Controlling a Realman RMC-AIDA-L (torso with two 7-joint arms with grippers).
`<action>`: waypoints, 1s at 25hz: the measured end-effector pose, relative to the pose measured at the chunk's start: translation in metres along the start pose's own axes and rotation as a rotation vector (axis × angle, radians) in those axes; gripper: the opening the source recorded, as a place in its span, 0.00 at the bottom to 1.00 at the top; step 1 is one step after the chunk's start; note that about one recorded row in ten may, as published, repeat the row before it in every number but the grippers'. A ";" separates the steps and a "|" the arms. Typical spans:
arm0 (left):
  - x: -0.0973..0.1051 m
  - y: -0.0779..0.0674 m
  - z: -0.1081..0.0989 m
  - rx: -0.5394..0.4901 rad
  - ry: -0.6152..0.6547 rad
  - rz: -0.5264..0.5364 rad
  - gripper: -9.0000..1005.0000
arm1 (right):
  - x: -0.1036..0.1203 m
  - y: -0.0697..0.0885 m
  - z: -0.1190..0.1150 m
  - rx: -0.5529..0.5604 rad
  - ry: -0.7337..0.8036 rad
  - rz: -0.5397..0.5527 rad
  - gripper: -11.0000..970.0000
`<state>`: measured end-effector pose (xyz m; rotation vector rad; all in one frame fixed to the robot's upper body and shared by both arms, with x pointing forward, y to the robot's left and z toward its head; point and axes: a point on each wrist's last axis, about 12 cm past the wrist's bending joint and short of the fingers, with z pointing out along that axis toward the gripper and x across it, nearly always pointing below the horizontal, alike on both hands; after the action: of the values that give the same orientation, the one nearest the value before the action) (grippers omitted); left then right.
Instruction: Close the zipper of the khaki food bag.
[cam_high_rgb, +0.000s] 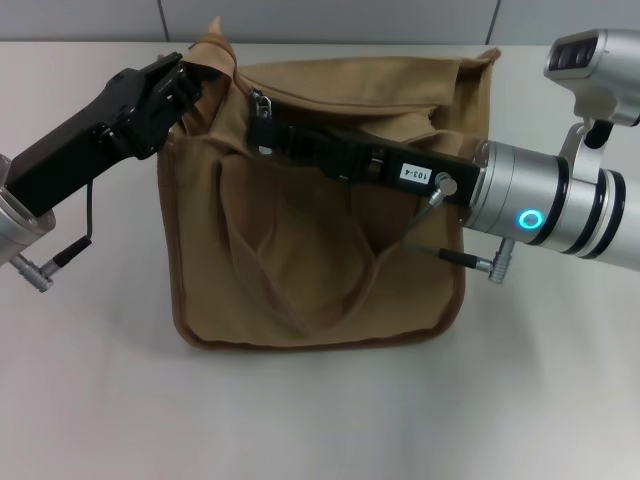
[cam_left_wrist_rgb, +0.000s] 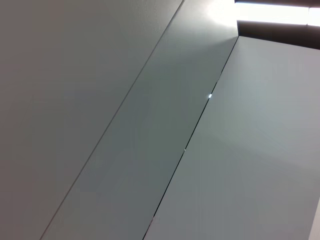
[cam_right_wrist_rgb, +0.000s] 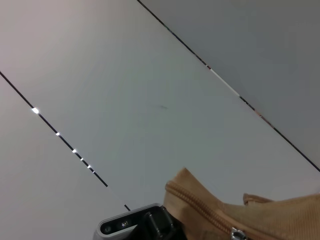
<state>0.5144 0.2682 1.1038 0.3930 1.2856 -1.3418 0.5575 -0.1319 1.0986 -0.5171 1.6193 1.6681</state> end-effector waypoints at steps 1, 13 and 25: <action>0.000 0.000 0.000 0.000 0.000 0.000 0.03 | 0.000 0.000 0.000 0.000 0.000 0.000 0.09; -0.002 0.000 -0.010 -0.033 -0.018 0.007 0.03 | 0.009 -0.002 -0.017 0.032 -0.037 0.028 0.02; -0.008 0.001 -0.032 -0.119 -0.077 0.030 0.03 | 0.021 -0.001 -0.048 0.060 -0.075 0.052 0.02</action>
<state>0.5032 0.2986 1.0989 0.2750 1.2831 -1.2370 0.5348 -0.1741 1.0764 -0.3809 1.6358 1.6513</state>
